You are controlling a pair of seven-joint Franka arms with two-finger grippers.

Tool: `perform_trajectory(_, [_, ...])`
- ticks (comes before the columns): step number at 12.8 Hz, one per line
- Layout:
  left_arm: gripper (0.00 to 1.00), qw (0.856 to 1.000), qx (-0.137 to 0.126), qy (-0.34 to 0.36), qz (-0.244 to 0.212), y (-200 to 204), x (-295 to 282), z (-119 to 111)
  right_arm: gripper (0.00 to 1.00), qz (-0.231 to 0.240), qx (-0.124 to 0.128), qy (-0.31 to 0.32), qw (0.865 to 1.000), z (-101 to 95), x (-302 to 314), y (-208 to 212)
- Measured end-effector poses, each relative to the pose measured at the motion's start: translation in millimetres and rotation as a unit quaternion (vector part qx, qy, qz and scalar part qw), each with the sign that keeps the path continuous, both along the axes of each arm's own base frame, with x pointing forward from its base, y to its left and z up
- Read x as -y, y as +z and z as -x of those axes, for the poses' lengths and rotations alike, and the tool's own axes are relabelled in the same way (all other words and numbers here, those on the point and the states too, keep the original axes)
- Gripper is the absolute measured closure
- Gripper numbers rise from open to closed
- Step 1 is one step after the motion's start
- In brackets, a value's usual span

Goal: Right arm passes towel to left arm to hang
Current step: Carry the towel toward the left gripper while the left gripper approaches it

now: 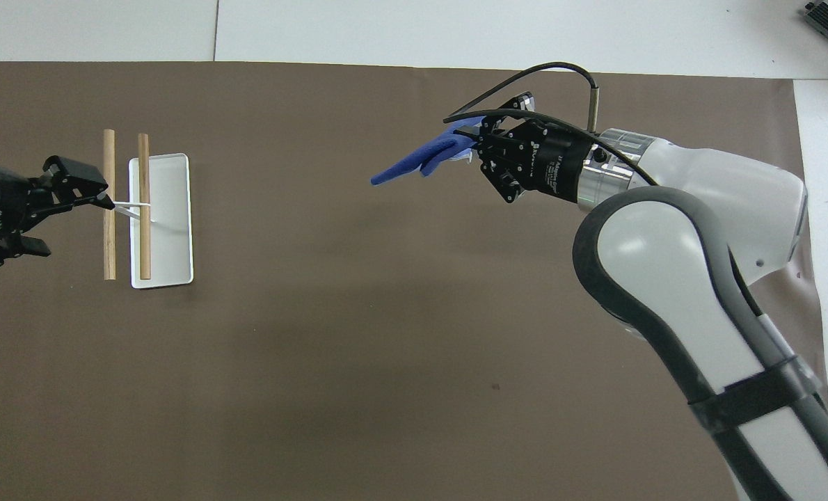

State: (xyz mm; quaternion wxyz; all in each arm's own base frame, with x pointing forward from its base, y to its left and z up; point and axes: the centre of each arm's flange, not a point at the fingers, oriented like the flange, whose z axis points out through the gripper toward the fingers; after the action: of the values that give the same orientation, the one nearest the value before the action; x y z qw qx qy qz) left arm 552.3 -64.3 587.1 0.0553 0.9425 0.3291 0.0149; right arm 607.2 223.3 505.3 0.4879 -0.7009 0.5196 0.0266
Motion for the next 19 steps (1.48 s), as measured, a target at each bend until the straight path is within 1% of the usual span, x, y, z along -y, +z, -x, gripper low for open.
perform_trajectory(2, [0.0,0.996,0.034,0.066,0.044,-11.0,21.6,-2.5,0.96,-0.037,-0.022,-0.046,0.998,8.5,-25.3,-4.2])
perform_trajectory(4, [0.0,0.987,0.075,0.122,0.071,-31.2,56.2,1.7,0.96,-0.067,-0.041,-0.062,0.995,18.2,-46.2,-8.2])
perform_trajectory(6, [0.0,0.973,0.093,0.184,0.102,-44.5,85.8,8.4,0.96,-0.091,-0.059,-0.07,0.992,22.5,-54.2,-11.6])
perform_trajectory(8, [0.0,0.959,0.106,0.226,0.131,-43.6,103.5,10.1,0.96,-0.112,-0.079,-0.093,0.986,24.1,-56.1,-12.9])
perform_trajectory(10, [0.0,0.939,0.115,0.277,0.166,-39.6,120.1,11.1,0.96,-0.135,-0.103,-0.119,0.978,29.5,-64.2,-12.9])
perform_trajectory(11, [0.0,0.927,0.118,0.306,0.184,-38.3,132.8,13.0,0.96,-0.146,-0.113,-0.128,0.975,32.1,-67.9,-13.5])
perform_trajectory(12, [0.0,0.914,0.119,0.33,0.203,-39.6,151.0,15.9,0.96,-0.152,-0.118,-0.128,0.973,34.8,-72.6,-14.7])
perform_trajectory(13, [0.0,0.905,0.117,0.344,0.221,-45.3,170.3,18.4,0.96,-0.151,-0.12,-0.127,0.973,37.9,-79.1,-17.1])
perform_trajectory(15, [0.0,0.896,0.109,0.357,0.241,-60.1,194.4,19.1,0.96,-0.142,-0.117,-0.133,0.974,45.4,-93.4,-23.8])
perform_trajectory(17, [0.0,0.894,0.106,0.358,0.248,-67.1,201.5,17.6,0.96,-0.138,-0.116,-0.134,0.974,49.6,-101.5,-27.1])
perform_trajectory(18, [0.07,0.894,0.106,0.358,0.248,-68.3,201.7,17.1,0.96,-0.138,-0.116,-0.134,0.974,49.7,-101.7,-27.3])
perform_trajectory(19, [0.07,0.895,0.106,0.356,0.247,-69.3,200.6,16.3,0.96,-0.138,-0.116,-0.134,0.974,49.6,-101.6,-27.1])
